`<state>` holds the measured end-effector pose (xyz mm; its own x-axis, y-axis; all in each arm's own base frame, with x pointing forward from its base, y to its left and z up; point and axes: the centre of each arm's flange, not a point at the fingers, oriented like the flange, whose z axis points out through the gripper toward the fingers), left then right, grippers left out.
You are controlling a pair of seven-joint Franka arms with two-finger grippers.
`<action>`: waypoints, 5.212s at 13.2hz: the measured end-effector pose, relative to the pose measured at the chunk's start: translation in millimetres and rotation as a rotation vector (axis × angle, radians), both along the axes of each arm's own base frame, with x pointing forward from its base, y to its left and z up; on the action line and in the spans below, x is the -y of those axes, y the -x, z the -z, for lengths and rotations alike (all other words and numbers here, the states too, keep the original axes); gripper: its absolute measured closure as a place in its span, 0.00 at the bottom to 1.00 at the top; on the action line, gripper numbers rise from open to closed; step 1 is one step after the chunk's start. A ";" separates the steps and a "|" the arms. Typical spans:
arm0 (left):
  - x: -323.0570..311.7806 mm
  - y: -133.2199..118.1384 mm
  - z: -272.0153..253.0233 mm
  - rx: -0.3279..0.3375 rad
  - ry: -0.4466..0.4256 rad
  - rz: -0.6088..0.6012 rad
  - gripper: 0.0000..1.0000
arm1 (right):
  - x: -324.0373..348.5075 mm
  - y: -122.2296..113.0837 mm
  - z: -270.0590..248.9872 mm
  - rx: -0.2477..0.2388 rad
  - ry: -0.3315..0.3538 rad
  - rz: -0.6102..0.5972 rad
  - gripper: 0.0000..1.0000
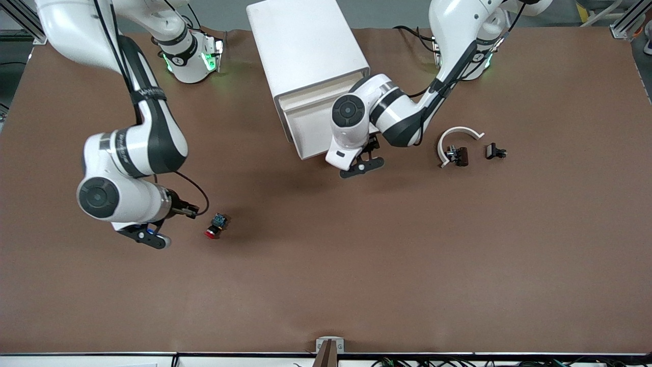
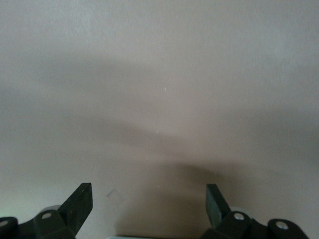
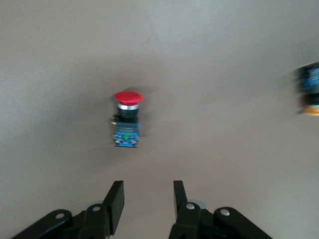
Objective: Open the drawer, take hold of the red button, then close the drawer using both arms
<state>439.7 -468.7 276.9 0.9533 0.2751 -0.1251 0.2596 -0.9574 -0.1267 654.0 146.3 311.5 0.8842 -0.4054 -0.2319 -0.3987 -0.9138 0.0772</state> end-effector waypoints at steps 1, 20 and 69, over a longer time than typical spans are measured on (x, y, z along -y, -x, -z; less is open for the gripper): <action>3.5 8.3 -1.6 0.004 0.005 -0.003 0.00 | -2.4 -1.5 24.1 -0.002 -0.010 0.014 0.48; 26.8 49.0 -15.4 0.032 0.057 -0.088 0.00 | -12.8 4.4 111.9 0.110 -0.016 0.040 0.42; -244.3 -171.2 -130.0 0.181 -0.202 -0.499 0.00 | 181.1 134.1 -339.2 0.204 -0.022 -0.330 0.00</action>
